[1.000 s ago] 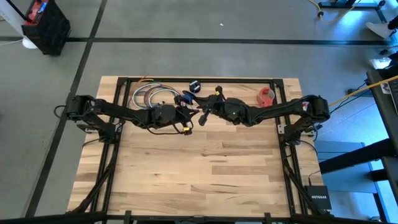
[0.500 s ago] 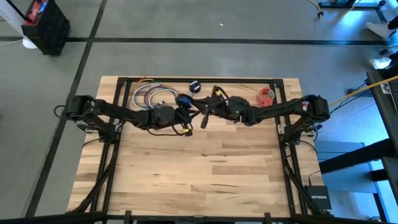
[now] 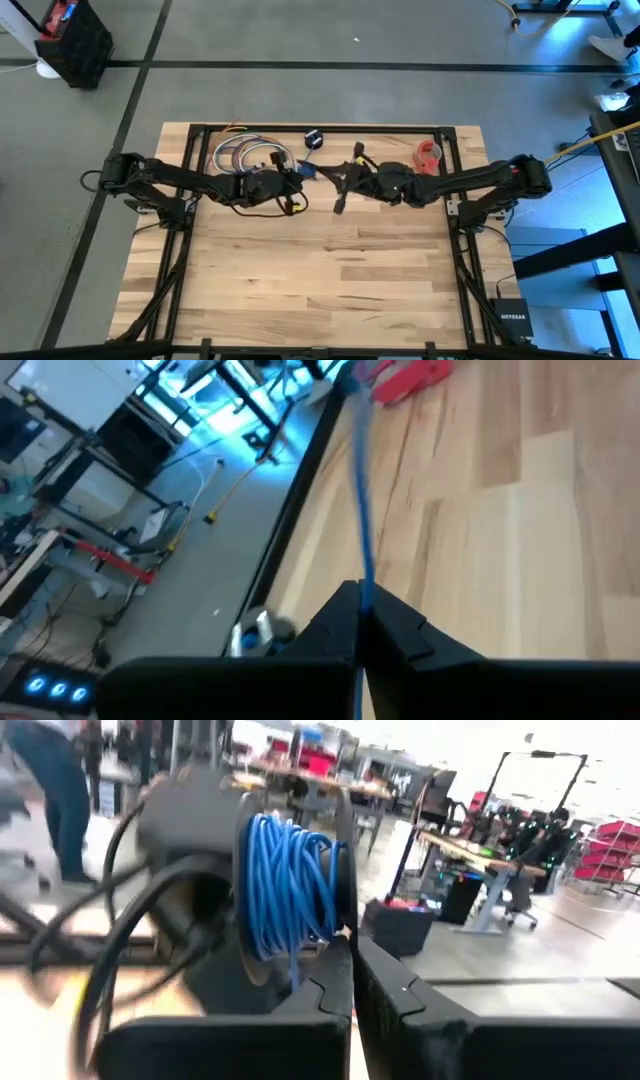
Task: Coil cords
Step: Coil the blue wire onto the black spool
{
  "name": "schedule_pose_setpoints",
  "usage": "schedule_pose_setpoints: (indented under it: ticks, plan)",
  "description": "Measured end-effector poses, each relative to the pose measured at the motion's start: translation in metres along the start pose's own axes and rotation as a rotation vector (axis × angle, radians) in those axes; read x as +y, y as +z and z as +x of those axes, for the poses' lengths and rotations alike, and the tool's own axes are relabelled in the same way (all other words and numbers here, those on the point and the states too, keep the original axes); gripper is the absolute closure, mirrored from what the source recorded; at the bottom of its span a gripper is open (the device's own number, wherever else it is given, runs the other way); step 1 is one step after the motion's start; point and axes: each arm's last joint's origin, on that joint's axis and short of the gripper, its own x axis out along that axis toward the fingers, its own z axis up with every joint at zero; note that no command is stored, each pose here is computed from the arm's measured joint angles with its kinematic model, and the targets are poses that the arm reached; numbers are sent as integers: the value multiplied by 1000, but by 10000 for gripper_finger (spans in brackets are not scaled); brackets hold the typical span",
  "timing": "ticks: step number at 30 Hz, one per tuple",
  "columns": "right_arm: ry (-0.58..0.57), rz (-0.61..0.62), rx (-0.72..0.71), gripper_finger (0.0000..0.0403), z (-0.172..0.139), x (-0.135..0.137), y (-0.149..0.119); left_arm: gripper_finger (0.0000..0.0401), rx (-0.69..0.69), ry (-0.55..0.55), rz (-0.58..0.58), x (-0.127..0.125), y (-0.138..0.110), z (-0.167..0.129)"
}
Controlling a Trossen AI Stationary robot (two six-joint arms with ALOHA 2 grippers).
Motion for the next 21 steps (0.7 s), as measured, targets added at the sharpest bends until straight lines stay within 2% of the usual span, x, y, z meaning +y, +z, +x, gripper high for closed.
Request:
schedule_pose_setpoints:
  ticks: [10,15,19,21]
  plan:
    - [26,-122,192,397,-10,2,-10,401,62,35,23,29,1,-33]
    - [38,-183,253,397,-7,1,-20,401,31,90,-76,58,3,-55]
    - [2,-184,270,397,-2,-5,-26,401,-39,127,-178,76,7,-71]
    - [-28,-161,274,397,3,-11,-30,401,-63,110,-218,80,8,-76]
